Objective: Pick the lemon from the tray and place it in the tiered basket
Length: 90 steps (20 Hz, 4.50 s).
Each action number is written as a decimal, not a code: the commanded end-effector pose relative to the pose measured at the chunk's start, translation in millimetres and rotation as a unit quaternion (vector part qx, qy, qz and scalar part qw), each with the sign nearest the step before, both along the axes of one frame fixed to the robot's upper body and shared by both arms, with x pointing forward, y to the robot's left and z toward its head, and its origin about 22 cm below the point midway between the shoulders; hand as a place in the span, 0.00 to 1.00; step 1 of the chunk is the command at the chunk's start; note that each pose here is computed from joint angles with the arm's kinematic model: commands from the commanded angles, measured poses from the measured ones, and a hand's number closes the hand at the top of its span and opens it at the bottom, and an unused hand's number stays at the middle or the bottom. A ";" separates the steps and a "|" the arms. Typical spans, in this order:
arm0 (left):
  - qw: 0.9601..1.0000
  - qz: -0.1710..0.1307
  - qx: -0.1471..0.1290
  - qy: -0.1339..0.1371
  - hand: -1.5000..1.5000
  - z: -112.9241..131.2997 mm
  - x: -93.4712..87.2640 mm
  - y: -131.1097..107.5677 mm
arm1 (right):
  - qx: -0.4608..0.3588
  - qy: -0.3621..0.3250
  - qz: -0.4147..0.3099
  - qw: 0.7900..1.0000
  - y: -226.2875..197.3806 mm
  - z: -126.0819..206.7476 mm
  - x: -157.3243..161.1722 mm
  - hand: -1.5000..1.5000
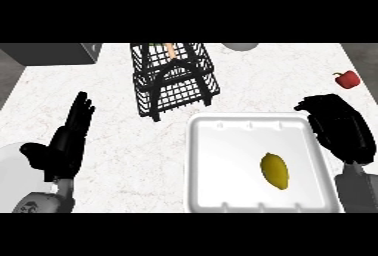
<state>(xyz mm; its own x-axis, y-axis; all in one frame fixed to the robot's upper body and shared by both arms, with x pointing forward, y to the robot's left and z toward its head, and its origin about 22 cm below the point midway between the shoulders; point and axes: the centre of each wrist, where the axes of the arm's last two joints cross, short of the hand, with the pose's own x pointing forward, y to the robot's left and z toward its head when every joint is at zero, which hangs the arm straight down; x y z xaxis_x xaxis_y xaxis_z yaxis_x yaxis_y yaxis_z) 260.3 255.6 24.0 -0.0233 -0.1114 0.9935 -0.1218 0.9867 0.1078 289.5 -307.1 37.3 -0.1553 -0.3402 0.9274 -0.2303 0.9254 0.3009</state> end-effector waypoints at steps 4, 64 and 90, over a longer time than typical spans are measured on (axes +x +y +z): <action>0.999 -0.034 0.028 -0.029 0.50 3.2 6.0 -33.5 | 0.130 -0.025 0.176 0.975 -51.0 -36.7 -18.9 0.00; 0.998 -0.030 0.047 -0.030 0.50 25.3 24.1 -62.0 | -0.733 -0.121 0.246 0.622 -11.0 137.3 -79.8 0.00; 0.998 -0.035 0.039 -0.028 0.50 15.0 9.8 -54.7 | -0.745 -0.110 0.222 0.619 -9.2 59.3 -72.2 0.00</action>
